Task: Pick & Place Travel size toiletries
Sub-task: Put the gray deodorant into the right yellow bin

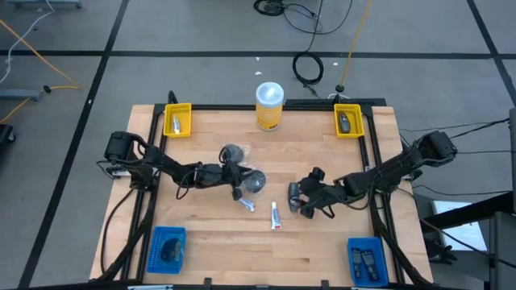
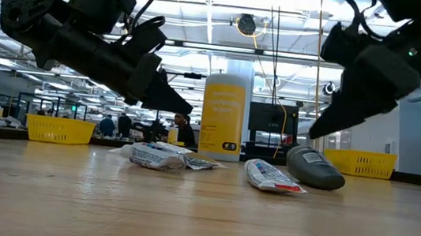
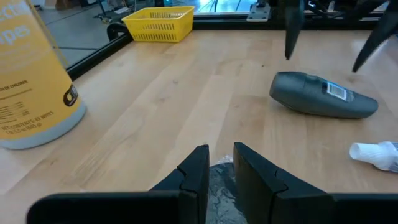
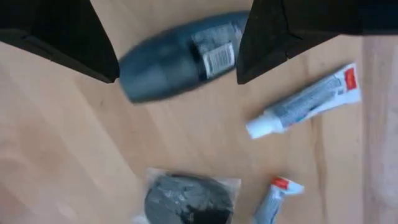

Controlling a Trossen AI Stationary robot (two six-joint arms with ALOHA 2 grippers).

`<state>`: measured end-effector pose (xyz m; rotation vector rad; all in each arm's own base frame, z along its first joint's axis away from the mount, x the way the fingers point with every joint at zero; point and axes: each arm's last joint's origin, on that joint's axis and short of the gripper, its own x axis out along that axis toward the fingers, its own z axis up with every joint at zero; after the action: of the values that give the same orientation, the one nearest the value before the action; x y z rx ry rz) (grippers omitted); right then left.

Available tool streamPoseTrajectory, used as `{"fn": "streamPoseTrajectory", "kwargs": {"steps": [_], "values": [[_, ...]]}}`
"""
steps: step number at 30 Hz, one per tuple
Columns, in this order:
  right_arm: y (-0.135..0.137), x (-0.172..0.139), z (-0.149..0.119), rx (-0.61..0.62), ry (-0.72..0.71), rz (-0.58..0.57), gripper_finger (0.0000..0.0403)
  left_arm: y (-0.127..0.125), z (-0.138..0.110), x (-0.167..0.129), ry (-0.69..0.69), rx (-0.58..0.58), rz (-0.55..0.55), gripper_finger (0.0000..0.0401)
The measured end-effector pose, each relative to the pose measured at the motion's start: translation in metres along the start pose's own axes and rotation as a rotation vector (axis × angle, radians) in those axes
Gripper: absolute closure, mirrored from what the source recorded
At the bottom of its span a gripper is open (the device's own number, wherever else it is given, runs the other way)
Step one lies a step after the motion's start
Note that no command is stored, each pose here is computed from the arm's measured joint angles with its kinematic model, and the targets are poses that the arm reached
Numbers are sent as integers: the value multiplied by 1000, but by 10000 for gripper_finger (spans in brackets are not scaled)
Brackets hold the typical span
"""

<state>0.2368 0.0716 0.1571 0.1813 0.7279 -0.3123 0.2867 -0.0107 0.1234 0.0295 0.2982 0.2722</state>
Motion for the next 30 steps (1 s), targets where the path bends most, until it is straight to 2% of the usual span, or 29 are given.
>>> {"fn": "streamPoseTrajectory", "kwargs": {"steps": [6,13,24,30], "values": [[3,19,-13,63,1,-106,90,0,0,0,0,3,0,327],[6,38,-20,87,-21,-144,90,0,0,0,3,4,0,327],[-2,43,-18,76,27,-127,114,0,-1,0,7,5,1,327],[-12,47,-22,47,144,-98,125,0,-1,0,9,6,1,327]]}}
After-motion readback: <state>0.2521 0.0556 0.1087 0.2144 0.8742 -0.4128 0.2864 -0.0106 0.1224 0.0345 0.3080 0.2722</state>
